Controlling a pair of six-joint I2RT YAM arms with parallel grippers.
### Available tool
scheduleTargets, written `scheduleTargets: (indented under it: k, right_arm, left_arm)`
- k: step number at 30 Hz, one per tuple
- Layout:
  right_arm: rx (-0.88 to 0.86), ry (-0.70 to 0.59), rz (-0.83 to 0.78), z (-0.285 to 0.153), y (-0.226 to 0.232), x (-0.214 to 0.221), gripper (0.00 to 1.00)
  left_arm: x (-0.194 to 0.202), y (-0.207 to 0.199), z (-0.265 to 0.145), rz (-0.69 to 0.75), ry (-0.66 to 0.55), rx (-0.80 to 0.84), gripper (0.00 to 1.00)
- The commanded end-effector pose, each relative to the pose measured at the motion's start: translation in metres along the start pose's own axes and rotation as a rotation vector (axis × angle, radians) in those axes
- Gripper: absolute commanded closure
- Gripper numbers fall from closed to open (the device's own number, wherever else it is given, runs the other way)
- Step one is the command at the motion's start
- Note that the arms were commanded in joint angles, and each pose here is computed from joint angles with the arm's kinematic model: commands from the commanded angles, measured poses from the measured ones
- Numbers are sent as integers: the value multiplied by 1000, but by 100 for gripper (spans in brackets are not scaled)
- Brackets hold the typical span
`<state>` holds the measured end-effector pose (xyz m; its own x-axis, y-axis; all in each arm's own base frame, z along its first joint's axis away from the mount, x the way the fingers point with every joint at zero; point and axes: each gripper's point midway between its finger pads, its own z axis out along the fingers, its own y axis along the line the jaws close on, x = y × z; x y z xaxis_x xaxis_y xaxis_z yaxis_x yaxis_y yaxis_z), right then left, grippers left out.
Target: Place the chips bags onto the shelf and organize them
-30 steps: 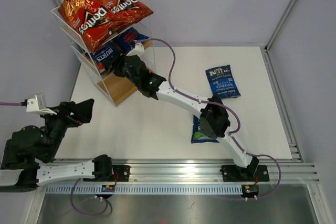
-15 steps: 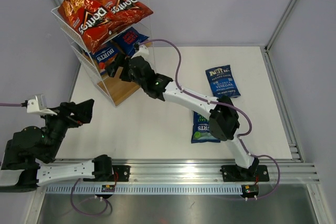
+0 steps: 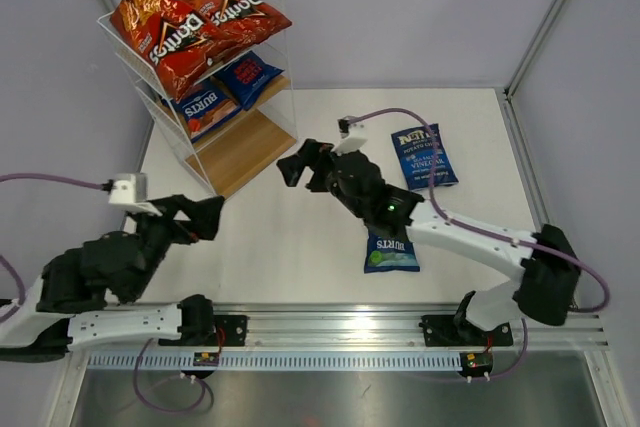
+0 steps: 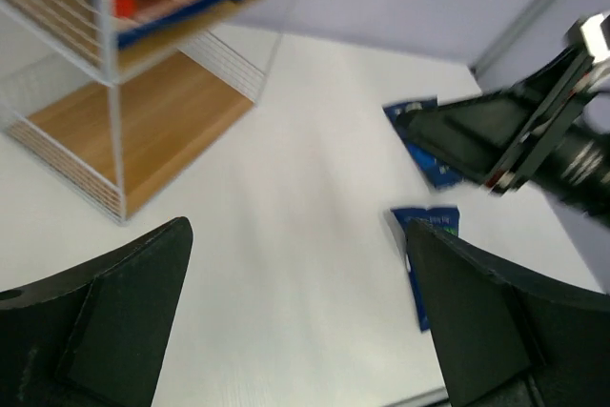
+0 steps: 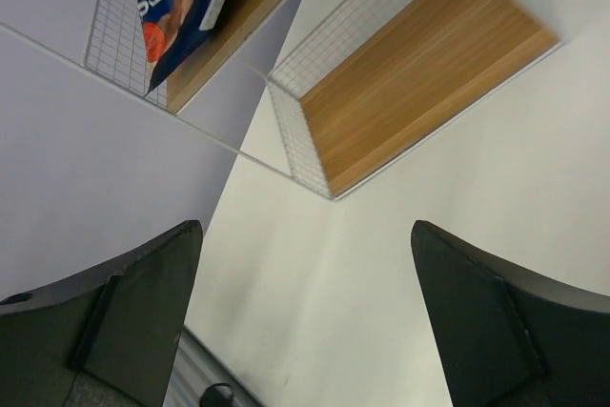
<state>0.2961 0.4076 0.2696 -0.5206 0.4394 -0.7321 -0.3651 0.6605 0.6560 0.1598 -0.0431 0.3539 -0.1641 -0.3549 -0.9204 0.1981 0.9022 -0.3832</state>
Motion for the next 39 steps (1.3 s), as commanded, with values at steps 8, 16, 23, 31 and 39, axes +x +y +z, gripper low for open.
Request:
scheduleTargets:
  k: [8,16,23,31,39]
  right_arm:
    - [490,-100,-218,-179,-159,-87,1]
    - [463,-168,-182,-285,-170,-100,1]
    - [283,-197,-143,-303,-154,-88,1]
    - [226,-219,-131,-303,-149,-85,1]
    - [223,-247,-109,-298,-148,-89,1]
  left_arm:
    - [202,-168,65,148,487,306,1]
    - [291,-235,139,-67,728,715,1]
    - [341,-224,201,-136,781,576,1]
    - [367,-212,229,-245,790,469,1]
    - [394,-191,242,-302,815,323,1]
